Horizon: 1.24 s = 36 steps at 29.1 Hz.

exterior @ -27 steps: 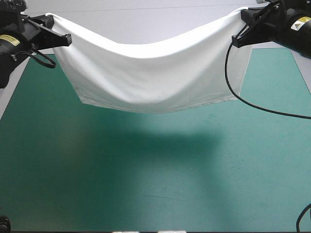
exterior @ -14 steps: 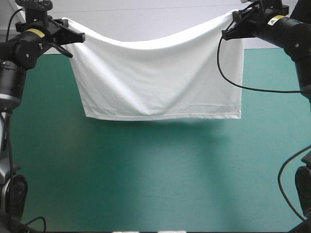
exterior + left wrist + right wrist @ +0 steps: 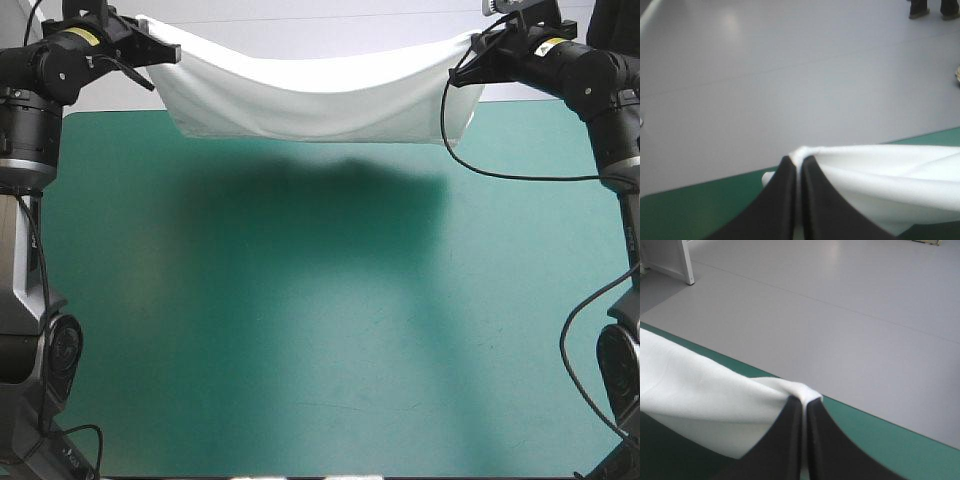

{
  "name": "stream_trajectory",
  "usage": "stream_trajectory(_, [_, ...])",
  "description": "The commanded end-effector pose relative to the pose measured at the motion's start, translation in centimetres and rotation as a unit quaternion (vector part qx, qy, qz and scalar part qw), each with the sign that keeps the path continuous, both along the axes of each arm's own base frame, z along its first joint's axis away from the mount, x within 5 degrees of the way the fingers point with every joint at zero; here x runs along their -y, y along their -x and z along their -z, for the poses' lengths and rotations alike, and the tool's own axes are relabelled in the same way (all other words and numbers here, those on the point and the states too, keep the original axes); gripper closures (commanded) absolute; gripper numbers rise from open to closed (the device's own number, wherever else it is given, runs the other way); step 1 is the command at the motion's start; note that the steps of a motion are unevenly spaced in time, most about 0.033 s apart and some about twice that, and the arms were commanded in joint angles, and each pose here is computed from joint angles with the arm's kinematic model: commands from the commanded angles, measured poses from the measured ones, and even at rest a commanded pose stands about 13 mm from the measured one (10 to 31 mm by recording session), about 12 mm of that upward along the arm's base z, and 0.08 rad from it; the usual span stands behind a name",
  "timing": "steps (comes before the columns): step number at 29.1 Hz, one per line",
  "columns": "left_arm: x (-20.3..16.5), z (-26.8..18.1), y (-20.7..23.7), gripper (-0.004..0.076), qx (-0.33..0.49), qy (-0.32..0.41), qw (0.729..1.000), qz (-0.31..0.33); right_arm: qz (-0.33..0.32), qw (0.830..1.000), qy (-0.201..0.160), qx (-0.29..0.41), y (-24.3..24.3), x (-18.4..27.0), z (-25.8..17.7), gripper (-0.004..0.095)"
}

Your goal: Fold the cloth

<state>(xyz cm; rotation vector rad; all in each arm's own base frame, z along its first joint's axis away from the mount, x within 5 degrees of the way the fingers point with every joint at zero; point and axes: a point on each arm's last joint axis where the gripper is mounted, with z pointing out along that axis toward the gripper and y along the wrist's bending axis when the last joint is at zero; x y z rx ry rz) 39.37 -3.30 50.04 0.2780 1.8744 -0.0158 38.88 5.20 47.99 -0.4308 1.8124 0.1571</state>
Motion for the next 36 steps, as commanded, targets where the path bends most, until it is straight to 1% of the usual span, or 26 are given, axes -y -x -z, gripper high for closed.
stream_trajectory(1, [0.1, -0.4, 1.1, 0.0705, 0.015, 0.008, 1.000, 0.002, 0.002, 1.000, -0.011, 0.018, 1.5, 0.3, -1.1, 0.0925])
stream_trajectory(7, [0.1, 6.7, 0.7, 0.0705, -0.097, -0.007, 0.995, 0.007, 0.000, 0.997, 0.003, -0.080, 1.6, 0.3, 5.0, 0.0923])
stream_trajectory(12, [-0.1, 11.9, 3.8, 0.0705, -0.147, -0.007, 0.989, 0.005, 0.004, 0.991, 0.002, -0.132, 4.6, 0.6, 9.5, 0.0923])
stream_trajectory(18, [-0.4, 14.8, 8.6, 0.0705, -0.196, -0.019, 0.980, 0.013, 0.007, 0.985, 0.007, -0.174, 10.4, 1.0, 12.7, 0.0923])
stream_trajectory(23, [-0.8, 16.9, 12.7, 0.0705, -0.229, -0.035, 0.973, 0.013, 0.008, 0.976, 0.012, -0.215, 15.7, 1.4, 16.4, 0.0923])
stream_trajectory(25, [-0.9, 17.8, 14.3, 0.0705, -0.248, -0.041, 0.968, 0.014, 0.015, 0.973, 0.017, -0.228, 17.0, 1.6, 17.5, 0.0923])
stream_trajectory(28, [-1.0, 19.6, 17.2, 0.0705, -0.301, -0.042, 0.952, 0.021, 0.037, 0.964, 0.028, -0.262, 19.2, 2.2, 19.6, 0.0924])
stream_trajectory(31, [-1.1, 21.2, 19.7, 0.0705, -0.343, -0.043, 0.938, 0.026, 0.038, 0.953, 0.039, -0.297, 21.1, 2.4, 21.2, 0.0924])
stream_trajectory(32, [-1.1, 21.5, 20.4, 0.0705, -0.352, -0.040, 0.935, 0.024, 0.041, 0.951, 0.037, -0.304, 21.7, 2.4, 21.6, 0.0923])
stream_trajectory(33, [-1.2, 22.3, 22.2, 0.0705, -0.374, -0.034, 0.927, 0.021, 0.050, 0.945, 0.024, -0.322, 22.7, 2.5, 22.2, 0.0924])
stream_trajectory(36, [-1.3, 22.8, 24.5, 0.0705, -0.397, -0.031, 0.917, 0.021, 0.043, 0.936, 0.019, -0.350, 24.2, 2.4, 22.3, 0.0924])
